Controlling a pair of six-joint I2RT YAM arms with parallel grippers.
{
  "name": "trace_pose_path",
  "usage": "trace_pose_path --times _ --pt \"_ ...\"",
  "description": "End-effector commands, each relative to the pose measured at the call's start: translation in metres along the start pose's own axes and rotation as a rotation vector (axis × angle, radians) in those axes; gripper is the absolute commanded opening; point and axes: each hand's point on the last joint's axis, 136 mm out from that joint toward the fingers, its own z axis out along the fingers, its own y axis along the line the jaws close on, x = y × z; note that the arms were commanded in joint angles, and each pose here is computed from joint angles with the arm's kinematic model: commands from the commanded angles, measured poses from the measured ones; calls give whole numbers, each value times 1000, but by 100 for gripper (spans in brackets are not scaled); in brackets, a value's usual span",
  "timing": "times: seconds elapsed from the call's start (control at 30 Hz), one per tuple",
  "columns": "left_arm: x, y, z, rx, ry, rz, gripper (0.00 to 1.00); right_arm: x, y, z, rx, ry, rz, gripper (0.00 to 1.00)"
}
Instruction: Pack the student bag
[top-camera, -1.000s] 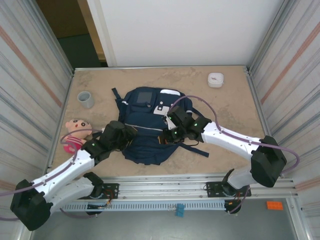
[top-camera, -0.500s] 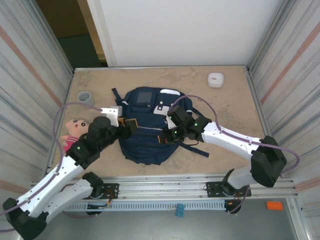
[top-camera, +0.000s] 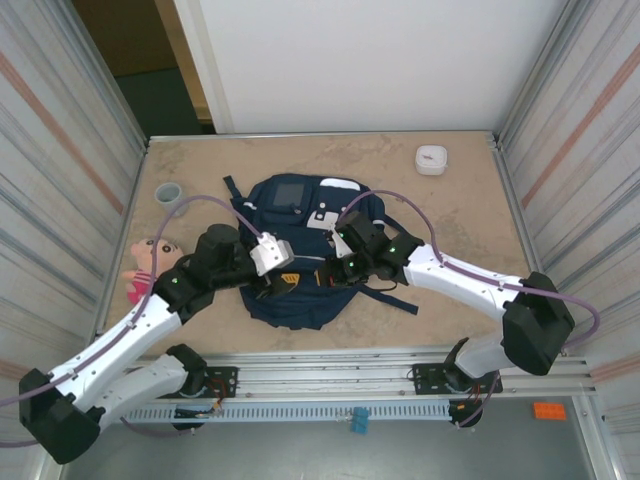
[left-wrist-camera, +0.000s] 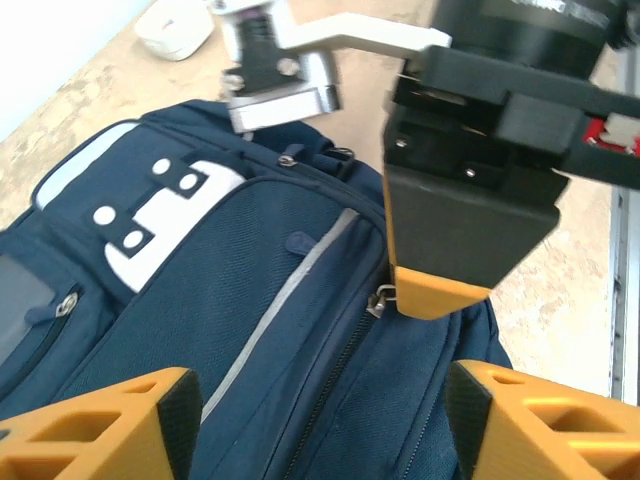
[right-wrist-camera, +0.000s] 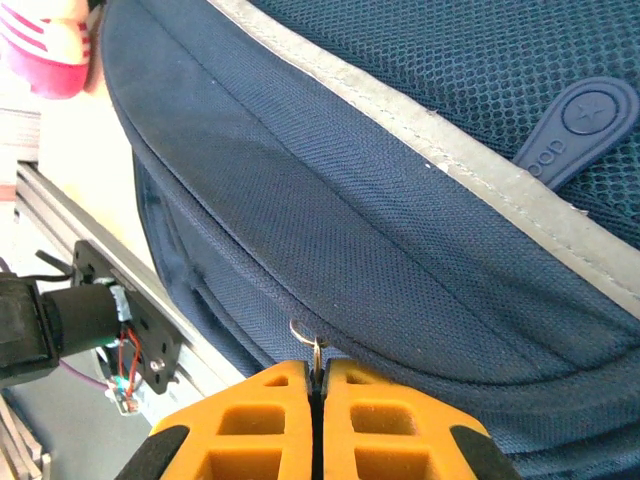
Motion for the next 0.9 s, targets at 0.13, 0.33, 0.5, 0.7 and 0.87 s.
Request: trace_pose_path --times 0.13,0.33,0.5,0.7,0.87 --pt "1 -8 20 93 -21 246 68 -13 10 -11 -50 -78 -15 0" --pt "12 -13 40 188 29 277 68 -13 9 -10 -53 -77 -12 0" --pt "23 3 58 125 56 303 67 -11 10 -12 -55 -75 -16 0" --pt "35 18 71 95 99 313 53 -8 8 -17 -56 -81 -17 0" --pt "51 35 69 -2 145 356 29 -8 4 -24 -46 -90 -16 0"
